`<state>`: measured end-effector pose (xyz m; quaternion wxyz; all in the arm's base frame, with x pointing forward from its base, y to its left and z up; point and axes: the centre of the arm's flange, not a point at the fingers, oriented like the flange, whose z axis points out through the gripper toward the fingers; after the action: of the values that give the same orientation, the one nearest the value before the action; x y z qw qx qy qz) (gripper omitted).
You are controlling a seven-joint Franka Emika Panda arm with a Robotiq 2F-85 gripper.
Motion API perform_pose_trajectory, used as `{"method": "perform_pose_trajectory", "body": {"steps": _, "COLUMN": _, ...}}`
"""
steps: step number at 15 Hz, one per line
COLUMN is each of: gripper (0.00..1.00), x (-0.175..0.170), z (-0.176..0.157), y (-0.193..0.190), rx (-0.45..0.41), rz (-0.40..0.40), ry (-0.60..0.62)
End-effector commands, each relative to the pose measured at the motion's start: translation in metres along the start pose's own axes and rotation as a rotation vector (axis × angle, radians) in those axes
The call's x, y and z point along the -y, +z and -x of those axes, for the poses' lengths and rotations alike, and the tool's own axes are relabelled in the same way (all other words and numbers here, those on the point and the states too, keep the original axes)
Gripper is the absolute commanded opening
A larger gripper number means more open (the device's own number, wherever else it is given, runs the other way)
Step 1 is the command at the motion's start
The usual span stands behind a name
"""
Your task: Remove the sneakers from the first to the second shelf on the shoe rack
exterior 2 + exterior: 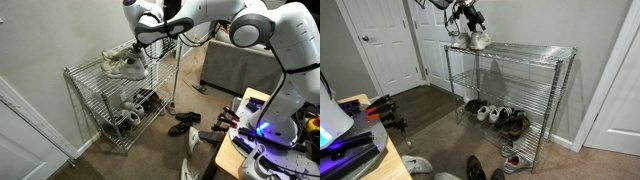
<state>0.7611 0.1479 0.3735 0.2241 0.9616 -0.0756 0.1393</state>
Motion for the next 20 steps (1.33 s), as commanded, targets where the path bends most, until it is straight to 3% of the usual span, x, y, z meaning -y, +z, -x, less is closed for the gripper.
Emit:
{"method": "perform_pose_trajectory", "body": {"steps": 1, "gripper": 1.0, "x": -0.011, "z": 0.001, "y": -0.003, "rx": 0.033, "rz": 0.067, "ry": -0.005}}
{"method": "perform_pose_trajectory", "body": {"steps": 7, "gripper": 1.0, "x": -0.022, "z": 0.001, "y": -0.001, "rx": 0.077, "rz": 0.127, "ry": -0.005}}
{"method": "perform_pose_trajectory", "body": {"steps": 9, "gripper": 1.0, "x": -0.023, "z": 0.0, "y": -0.003, "rx": 0.083, "rz": 0.107, "ry": -0.008}}
{"method": "perform_pose_trajectory", "body": {"steps": 15, "gripper": 1.0, "x": -0.014, "z": -0.008, "y": -0.018, "rx": -0.019, "rz": -0.132, "ry": 0.033}}
{"method": "perform_pose_trajectory", "body": {"steps": 20, "gripper": 1.0, "x": -0.013, "z": -0.003, "y": -0.037, "rx": 0.073, "rz": -0.342, "ry": -0.053}}
